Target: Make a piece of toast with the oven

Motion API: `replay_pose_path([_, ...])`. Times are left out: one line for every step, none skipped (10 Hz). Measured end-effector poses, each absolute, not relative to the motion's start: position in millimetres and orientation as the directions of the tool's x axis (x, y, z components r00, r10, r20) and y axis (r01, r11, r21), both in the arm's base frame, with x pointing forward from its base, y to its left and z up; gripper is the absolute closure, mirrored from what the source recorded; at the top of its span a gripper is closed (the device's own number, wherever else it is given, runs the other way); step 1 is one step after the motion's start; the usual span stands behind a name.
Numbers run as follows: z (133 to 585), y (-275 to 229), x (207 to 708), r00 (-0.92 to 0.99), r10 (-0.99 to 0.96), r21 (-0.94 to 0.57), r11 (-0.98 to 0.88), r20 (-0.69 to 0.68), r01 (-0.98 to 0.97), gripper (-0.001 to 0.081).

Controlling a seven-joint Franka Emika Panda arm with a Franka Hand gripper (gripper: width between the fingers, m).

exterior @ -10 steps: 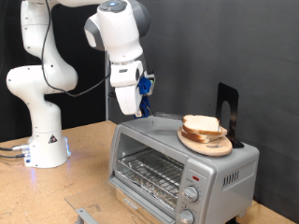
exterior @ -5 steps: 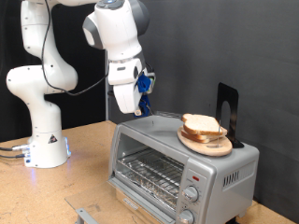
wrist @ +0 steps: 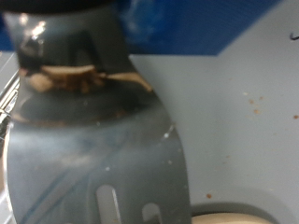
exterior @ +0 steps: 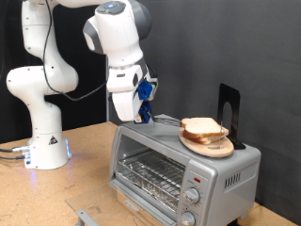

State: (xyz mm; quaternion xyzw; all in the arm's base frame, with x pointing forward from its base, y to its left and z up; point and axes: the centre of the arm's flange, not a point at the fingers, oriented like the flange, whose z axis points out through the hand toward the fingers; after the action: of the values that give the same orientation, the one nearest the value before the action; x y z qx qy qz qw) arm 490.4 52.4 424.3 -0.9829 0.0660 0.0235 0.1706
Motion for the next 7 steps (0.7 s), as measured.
replay_pose_path([422, 52, 495, 0.99, -0.123, -0.332, -0.933, -0.073, -0.141, 0.0403])
replay_pose_path([420, 52, 498, 0.989, -0.124, -0.331, -0.933, -0.076, -0.142, 0.0403])
replay_pose_path([418, 51, 502, 0.989, -0.124, -0.331, -0.933, -0.074, -0.142, 0.0403])
replay_pose_path([416, 51, 505, 0.99, -0.125, -0.328, -0.934, -0.071, -0.142, 0.0403])
replay_pose_path([415, 51, 508, 0.99, -0.126, -0.324, -0.935, -0.065, -0.141, 0.0403])
replay_pose_path([413, 51, 511, 0.989, -0.134, -0.317, -0.937, -0.057, -0.145, 0.0403])
replay_pose_path([412, 51, 515, 0.988, -0.149, -0.306, -0.94, -0.037, -0.153, 0.0403])
